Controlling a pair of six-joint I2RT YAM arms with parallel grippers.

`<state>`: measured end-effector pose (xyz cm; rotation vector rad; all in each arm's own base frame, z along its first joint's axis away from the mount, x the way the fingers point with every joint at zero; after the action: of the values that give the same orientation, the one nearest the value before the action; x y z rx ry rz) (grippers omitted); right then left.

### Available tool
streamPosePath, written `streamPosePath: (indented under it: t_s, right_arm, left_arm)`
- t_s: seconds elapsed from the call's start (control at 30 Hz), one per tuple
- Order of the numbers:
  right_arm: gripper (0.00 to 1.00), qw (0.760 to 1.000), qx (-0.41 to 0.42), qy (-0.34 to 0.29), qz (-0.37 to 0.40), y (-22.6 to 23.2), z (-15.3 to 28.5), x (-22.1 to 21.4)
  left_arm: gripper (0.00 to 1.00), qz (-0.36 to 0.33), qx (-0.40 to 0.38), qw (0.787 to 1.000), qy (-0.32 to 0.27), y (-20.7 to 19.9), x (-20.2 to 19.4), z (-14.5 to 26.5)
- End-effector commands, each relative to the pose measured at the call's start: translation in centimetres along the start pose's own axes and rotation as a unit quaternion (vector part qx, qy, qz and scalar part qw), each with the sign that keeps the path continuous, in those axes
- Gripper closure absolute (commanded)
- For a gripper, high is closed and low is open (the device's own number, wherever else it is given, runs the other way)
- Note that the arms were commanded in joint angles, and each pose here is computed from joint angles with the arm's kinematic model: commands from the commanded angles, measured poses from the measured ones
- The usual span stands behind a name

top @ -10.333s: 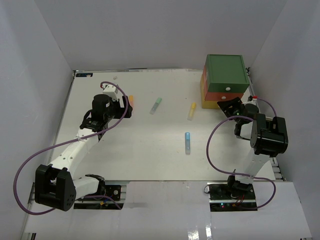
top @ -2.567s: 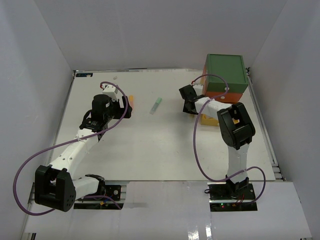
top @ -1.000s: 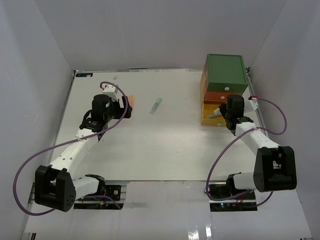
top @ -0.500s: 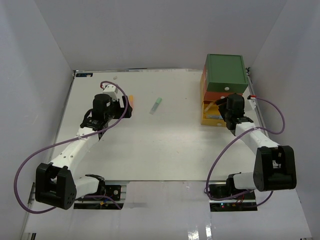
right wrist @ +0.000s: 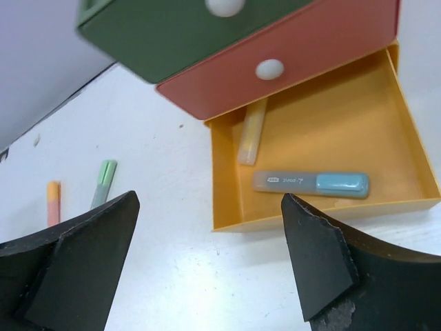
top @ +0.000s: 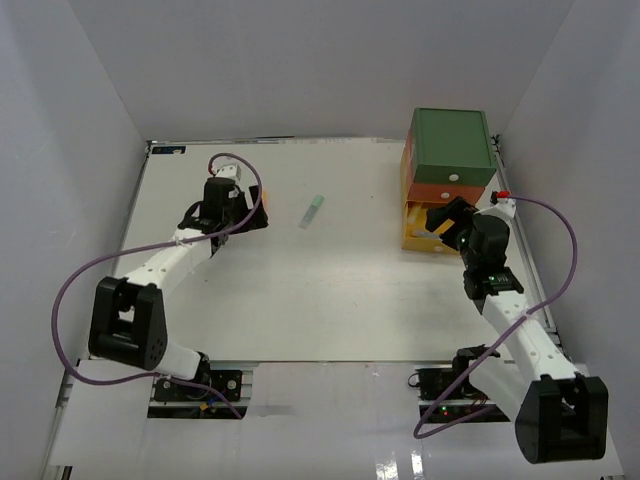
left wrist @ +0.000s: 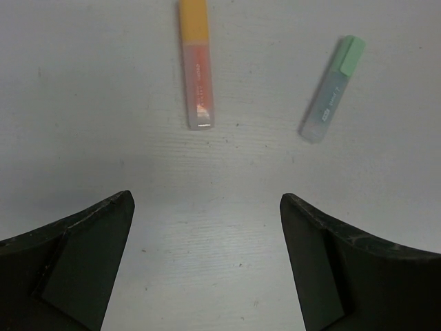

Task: Sort the stationery into containers
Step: Pick up the pen from the center of the board.

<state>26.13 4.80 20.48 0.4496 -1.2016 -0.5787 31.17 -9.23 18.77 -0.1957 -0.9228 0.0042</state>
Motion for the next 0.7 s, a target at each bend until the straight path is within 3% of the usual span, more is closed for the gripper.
streamPosePath:
  t_s: [0.0, 0.17, 0.37, 0.67]
  right_arm:
    - [0.10, 0.991, 0.089, -0.033, 0.089, 0.9, 1.8, 0.9]
    - [0.10, 0.980, 0.152, -0.036, 0.119, 1.1, 3.8, 0.4]
    - [0.10, 0.978, 0.152, -0.050, 0.131, 0.1, 4.5, -0.3]
    - [0.10, 0.975, 0.166, -0.047, 0.143, 0.3, 4.8, -1.1]
  left_arm:
    - [0.02, 0.036, 0.032, 0.999, 0.009, -0.3, 1.5, -1.5]
    - [0.02, 0.039, 0.079, 0.995, 0.047, 0.1, 1.4, -6.0]
    - [0.05, 0.027, 0.119, 0.991, 0.056, -0.1, 2.9, -10.1]
    - [0.26, -0.023, 0.134, 0.987, 0.083, -1.3, 2.0, -14.0]
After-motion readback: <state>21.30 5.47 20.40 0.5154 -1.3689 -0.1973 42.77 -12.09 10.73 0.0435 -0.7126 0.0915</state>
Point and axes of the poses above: each gripper's point midway between its finger pads, its own z axis back along the fingers, its own y axis along the line the jaws close on, x = y × z, the point moved 9 cm from there along z, back along the fingers, and after that the axes turned 5 degrees about -z, right-handed, at the moved point
